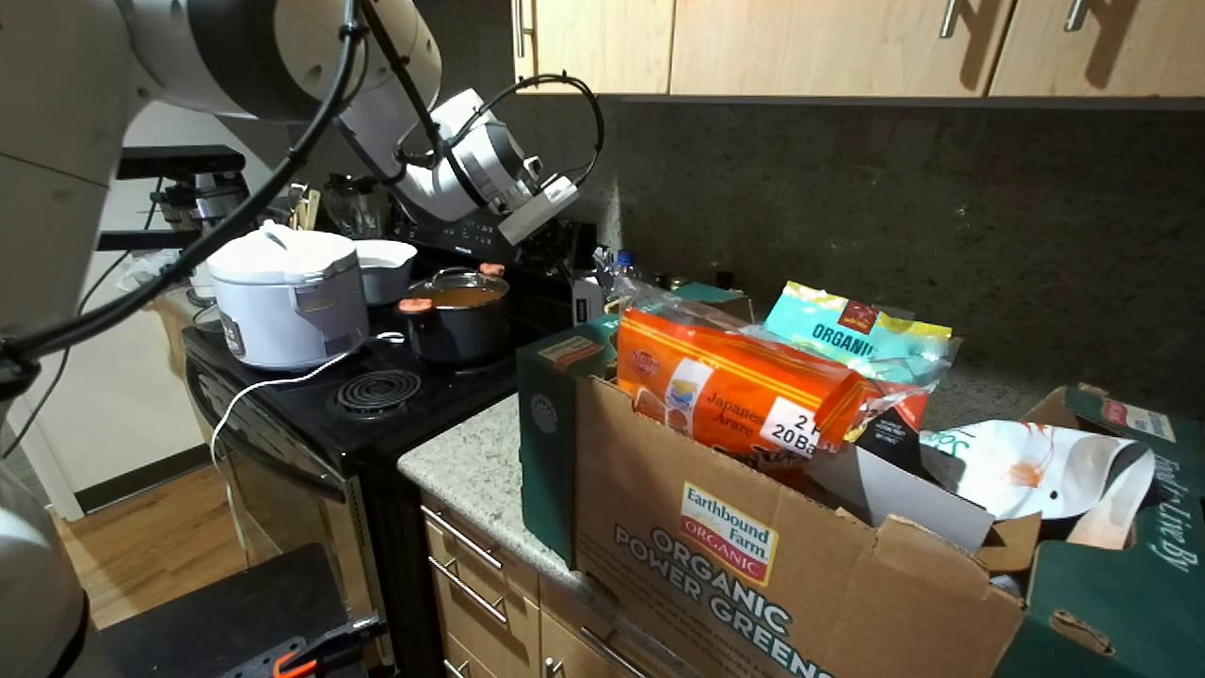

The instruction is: Lay the box on its side

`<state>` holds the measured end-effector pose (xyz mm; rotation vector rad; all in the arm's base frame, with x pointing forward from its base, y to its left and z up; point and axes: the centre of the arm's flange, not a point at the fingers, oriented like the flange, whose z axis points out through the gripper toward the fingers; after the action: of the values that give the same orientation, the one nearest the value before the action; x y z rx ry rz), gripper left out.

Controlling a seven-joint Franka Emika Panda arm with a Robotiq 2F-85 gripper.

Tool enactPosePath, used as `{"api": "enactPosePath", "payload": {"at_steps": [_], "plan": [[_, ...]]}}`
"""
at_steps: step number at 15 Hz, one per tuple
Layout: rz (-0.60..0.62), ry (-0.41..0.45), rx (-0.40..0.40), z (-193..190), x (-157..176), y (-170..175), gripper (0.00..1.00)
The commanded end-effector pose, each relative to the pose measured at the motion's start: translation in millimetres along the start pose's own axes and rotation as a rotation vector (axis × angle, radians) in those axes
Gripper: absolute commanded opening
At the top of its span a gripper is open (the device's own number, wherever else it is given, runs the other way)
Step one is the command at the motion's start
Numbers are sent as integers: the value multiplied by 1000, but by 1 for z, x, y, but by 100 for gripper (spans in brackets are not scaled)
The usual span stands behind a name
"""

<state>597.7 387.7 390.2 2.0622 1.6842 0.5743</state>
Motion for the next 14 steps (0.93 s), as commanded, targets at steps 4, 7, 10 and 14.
{"api": "enactPosePath", "payload": {"at_steps": [4, 7, 10, 14], "plan": [[-39, -30, 61, 10, -6, -22, 0], [-44, -48, 79, 12, -9, -31, 0], [-56, -62, 106, 15, -14, -36, 0], [-110, -81, 139, 11, -17, -41, 0]]}}
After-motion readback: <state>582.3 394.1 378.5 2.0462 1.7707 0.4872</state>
